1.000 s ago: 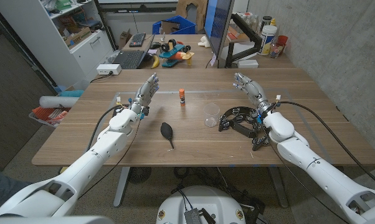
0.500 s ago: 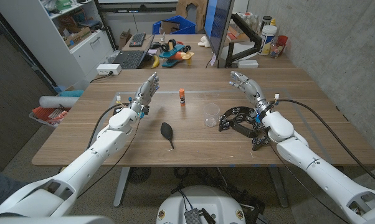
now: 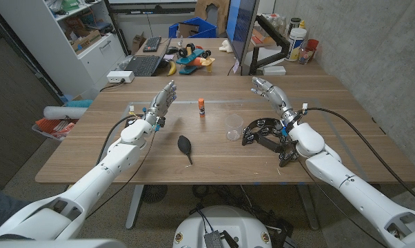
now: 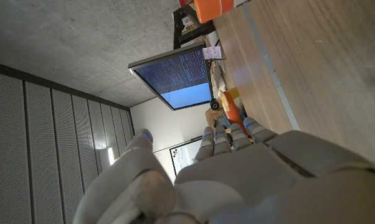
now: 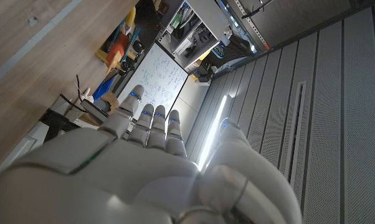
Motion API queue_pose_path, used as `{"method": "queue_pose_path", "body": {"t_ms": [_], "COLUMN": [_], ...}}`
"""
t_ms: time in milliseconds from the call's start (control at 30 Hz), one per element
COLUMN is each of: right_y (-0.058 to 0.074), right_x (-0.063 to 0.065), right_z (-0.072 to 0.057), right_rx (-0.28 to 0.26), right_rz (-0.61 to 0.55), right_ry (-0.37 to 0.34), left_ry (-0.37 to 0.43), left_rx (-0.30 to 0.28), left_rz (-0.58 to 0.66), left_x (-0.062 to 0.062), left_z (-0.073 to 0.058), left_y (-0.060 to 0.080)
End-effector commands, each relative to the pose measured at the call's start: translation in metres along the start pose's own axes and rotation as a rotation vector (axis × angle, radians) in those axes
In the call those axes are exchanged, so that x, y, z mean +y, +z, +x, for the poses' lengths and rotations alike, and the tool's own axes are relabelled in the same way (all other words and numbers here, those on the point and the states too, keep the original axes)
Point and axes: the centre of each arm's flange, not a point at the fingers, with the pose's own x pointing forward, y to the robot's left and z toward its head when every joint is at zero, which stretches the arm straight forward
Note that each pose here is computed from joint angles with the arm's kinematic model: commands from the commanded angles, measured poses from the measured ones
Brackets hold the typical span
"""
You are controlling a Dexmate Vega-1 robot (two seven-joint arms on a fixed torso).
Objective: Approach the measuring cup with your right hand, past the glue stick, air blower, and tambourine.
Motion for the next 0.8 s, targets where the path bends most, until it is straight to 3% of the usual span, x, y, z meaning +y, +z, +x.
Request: {"method": "queue_pose_path", "body": {"t_ms": [33, 300, 567, 800], "right_y": [0.014, 0.022, 0.036, 0.039], "right_x": [0.008, 0.015, 0.023, 0.028], "right_z": [0.002, 0.003, 0.001, 0.001], "right_rx": [-0.054, -0.095, -0.137, -0.154], "right_rz": [-0.033, -0.057, -0.182, -0.189], "right_ry": [0.03, 0.046, 0.052, 0.068], "left_ry": [-0.004, 0.005, 0.0, -0.005], "left_rx": [0.005, -0.008, -0.009, -0.01], "left_rz": [0.007, 0.01, 0.009, 0.014], "left_x": [-0.001, 0.001, -0.001, -0.003], "left_z": [0.001, -0.003, -0.004, -0.004], "left_y": [0.001, 0.007, 0.008, 0.008]}}
